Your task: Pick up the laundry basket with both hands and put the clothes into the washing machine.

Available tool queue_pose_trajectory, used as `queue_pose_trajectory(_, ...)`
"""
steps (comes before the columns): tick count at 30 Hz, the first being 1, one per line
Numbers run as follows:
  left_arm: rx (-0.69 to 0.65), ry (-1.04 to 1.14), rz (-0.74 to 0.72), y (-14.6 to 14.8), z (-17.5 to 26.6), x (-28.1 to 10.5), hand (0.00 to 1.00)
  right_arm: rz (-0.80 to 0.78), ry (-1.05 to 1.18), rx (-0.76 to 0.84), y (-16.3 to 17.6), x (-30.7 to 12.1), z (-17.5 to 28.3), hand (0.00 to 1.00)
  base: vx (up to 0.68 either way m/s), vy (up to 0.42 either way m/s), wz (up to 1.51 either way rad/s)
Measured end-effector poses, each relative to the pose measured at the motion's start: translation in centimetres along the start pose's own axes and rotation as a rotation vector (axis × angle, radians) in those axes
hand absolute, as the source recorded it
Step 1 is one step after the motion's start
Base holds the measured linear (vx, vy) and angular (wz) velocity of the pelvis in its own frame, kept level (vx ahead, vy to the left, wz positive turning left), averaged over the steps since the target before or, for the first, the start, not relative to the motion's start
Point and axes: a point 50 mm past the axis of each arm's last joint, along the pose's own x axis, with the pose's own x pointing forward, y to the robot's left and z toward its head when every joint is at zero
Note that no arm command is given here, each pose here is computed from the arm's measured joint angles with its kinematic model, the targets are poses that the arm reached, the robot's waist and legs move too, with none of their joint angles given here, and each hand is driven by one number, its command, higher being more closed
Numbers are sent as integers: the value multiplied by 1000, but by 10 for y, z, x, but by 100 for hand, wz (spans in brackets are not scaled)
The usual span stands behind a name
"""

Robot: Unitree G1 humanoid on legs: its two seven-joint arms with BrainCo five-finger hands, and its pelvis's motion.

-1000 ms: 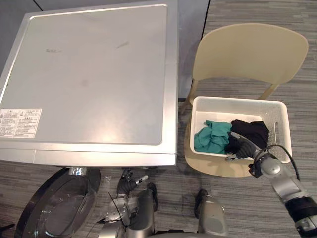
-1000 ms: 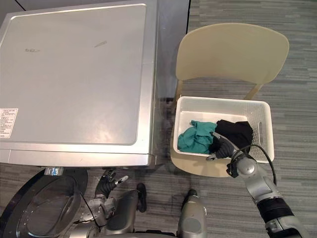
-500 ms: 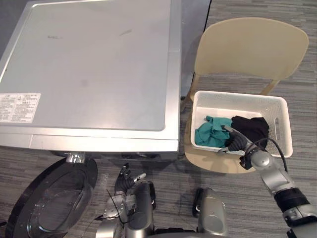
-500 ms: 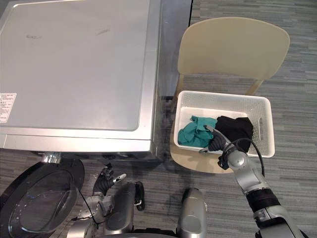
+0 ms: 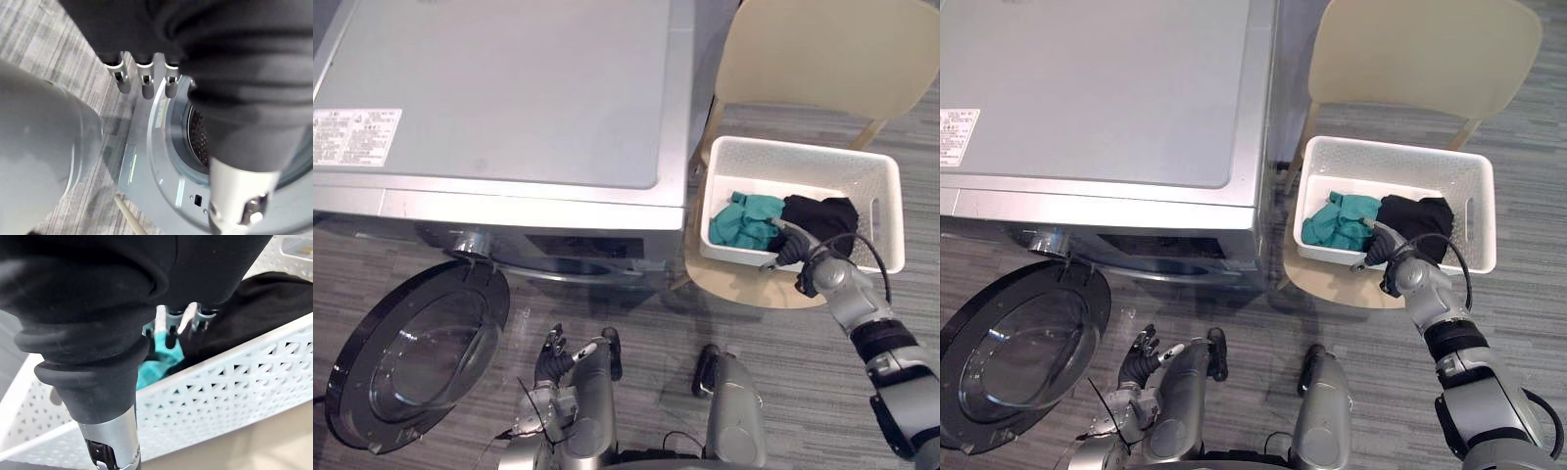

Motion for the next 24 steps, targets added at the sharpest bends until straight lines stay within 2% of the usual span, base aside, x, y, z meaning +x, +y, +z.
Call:
queue_pose_trajectory(9,-16,-19,14,0,4,0,0,-95,-9,-13,-29,4,8,0,59,20,5)
queue_pose_trajectory(17,-24,-16,16,0,4,0,0,-201,-209,-36,-66,-11,47,0,11,-7,2)
queue_pose_trajectory(24,-22,-16,25,3,4,0,0,-175,-297,-29,-64,-22,58,0,-14,-2,-1)
